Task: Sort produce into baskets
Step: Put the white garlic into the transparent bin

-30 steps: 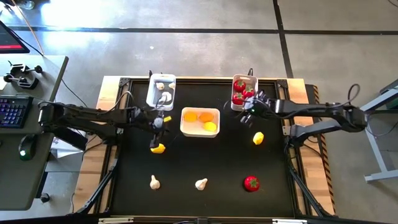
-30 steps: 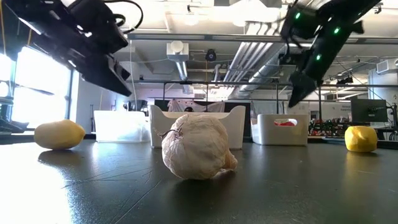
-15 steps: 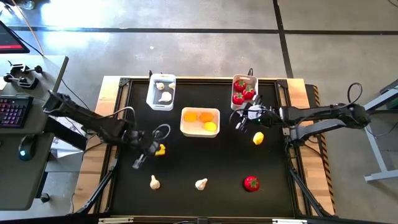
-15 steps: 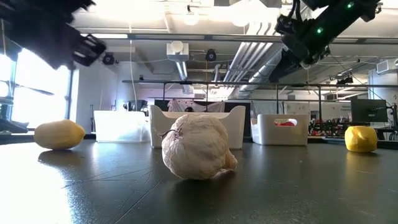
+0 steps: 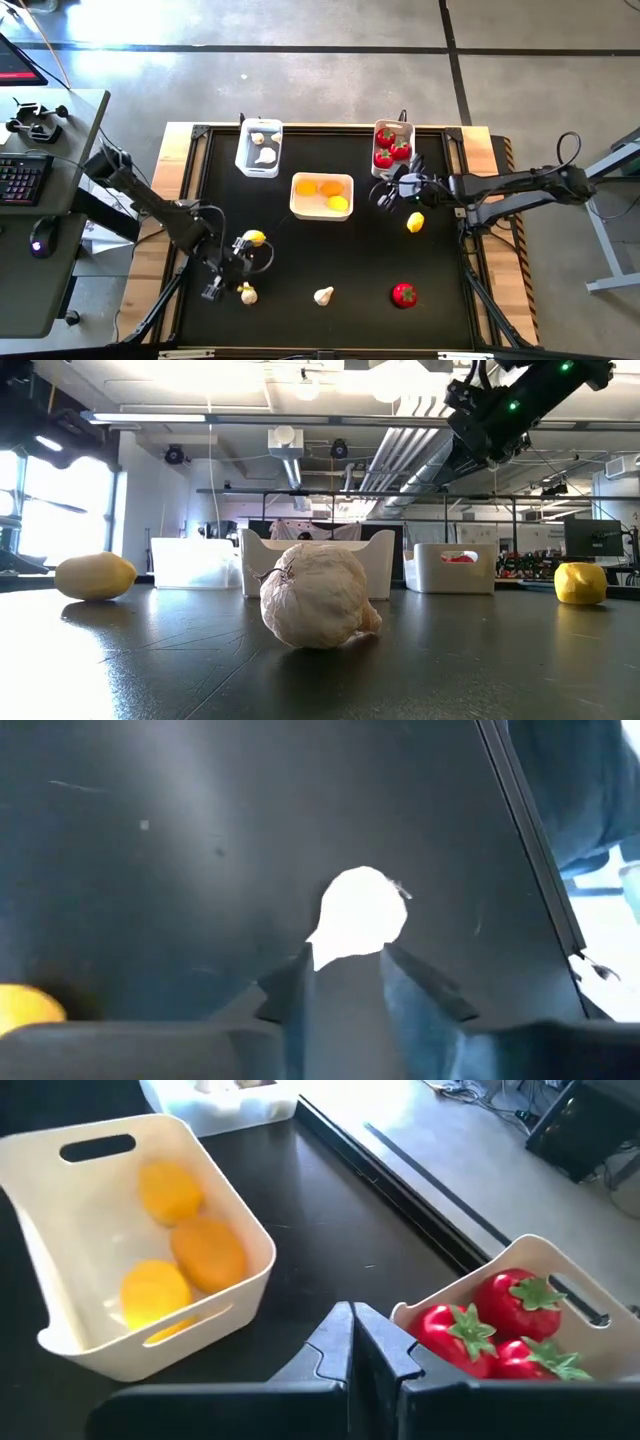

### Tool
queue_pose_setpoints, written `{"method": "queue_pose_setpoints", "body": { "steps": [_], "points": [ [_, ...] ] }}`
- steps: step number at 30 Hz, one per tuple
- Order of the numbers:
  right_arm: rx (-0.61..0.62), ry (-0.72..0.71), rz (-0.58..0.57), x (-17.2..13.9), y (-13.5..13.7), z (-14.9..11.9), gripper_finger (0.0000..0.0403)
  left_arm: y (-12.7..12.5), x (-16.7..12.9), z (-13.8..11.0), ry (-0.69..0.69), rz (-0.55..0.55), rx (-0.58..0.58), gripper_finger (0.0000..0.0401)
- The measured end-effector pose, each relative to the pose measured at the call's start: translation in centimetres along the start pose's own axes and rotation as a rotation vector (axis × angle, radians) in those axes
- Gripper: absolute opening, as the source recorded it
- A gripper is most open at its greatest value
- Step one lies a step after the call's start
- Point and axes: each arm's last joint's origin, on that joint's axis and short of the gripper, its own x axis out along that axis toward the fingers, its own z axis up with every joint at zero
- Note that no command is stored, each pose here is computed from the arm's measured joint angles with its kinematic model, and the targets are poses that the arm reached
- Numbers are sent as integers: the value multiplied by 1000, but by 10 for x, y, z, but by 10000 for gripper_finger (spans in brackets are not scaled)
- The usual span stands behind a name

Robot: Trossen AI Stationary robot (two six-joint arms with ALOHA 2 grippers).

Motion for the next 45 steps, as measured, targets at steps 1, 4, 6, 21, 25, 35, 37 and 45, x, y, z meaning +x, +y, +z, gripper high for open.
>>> {"method": "queue_pose_setpoints", "body": {
  "steps": [1, 4, 6, 21, 25, 35, 37, 45],
  "points": [
    [5, 1, 3, 0, 1, 0, 0, -3, 3, 2, 11, -1, 7, 120],
    [1, 4, 15, 0, 5, -2, 0, -10, 11, 9, 35, 0, 26, 159],
    [-9, 8, 19, 0, 7, -3, 0, -14, 17, 12, 54, 2, 36, 184],
    [-28, 8, 24, 1, 9, -3, 0, -15, 56, 17, 112, 12, 206, 238],
    [-28, 7, 24, 1, 9, -3, 0, -19, 60, 15, 126, 9, 219, 236],
    [-27, -4, 28, 1, 9, -1, 0, -18, 66, 13, 153, 29, 238, 174],
    [-27, -4, 28, 1, 9, -1, 0, -16, 64, 12, 161, 36, 231, 153],
    [-32, -4, 28, 1, 9, -1, 0, 6, 37, 17, 132, 107, 158, 93]
  ]
}}
